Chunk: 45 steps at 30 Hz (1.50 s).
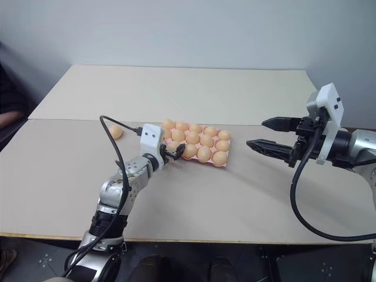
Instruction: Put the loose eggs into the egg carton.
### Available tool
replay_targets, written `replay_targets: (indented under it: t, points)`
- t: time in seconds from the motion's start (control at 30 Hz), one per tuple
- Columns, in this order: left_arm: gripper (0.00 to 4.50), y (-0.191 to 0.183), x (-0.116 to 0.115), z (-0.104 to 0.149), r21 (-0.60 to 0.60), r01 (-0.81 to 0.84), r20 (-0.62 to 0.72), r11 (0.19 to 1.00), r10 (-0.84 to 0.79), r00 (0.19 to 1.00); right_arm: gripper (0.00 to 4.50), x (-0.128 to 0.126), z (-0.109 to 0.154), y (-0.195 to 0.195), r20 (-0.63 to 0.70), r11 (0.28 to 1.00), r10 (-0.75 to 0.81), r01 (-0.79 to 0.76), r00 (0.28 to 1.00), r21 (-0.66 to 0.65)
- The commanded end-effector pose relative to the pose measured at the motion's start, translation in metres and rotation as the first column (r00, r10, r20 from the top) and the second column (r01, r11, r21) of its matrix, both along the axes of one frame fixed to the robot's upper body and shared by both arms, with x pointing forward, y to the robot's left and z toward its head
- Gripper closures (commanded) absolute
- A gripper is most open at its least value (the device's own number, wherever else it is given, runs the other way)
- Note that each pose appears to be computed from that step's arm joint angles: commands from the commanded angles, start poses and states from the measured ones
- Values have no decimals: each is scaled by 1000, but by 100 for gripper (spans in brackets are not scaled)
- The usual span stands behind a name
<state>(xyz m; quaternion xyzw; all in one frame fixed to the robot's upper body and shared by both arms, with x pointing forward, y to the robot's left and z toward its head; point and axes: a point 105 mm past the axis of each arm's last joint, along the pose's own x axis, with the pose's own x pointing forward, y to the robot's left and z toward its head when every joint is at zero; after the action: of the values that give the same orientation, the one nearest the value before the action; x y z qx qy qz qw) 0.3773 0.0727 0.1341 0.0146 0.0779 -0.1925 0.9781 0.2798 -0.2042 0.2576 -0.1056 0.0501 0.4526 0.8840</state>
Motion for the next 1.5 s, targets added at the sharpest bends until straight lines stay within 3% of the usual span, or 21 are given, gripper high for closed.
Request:
replay_targets:
  t: [0.03, 0.5, 0.77, 0.9, 1.03, 1.17, 1.37, 1.5]
  points:
    - [5, -1, -5, 23, -16, 26, 70, 1000, -25, 997, 0, -4, 8, 3, 29, 1000, 12, -12, 1000, -16]
    - [5, 31, -29, 62, -82, 58, 104, 995, -49, 993, 0, 1, 6, 9, 32, 999, 37, -37, 999, -10]
    - [5, 113, -83, 79, 1, 103, 24, 995, -103, 994, 0, 6, 4, 7, 31, 999, 40, -40, 999, -11]
    - [5, 176, -108, 85, 59, -72, -29, 996, 74, 997, 0, 11, 3, 8, 36, 999, 52, -52, 998, -5]
    - [5, 191, -125, 90, 90, -96, -30, 991, 99, 995, 0, 15, 1, 11, 36, 997, 74, -74, 997, -10]
    - [5, 191, -146, 110, 96, -2, 14, 995, 1, 1000, 0, 19, 5, 14, 48, 995, 102, -100, 994, -27]
    - [5, 198, -152, 107, 88, -86, 5, 992, 86, 996, 0, 26, 10, 19, 62, 991, 132, -129, 989, -39]
    - [5, 202, -122, 86, 83, -277, -11, 957, 279, 960, 0, 28, 8, 22, 56, 988, 147, -144, 988, -49]
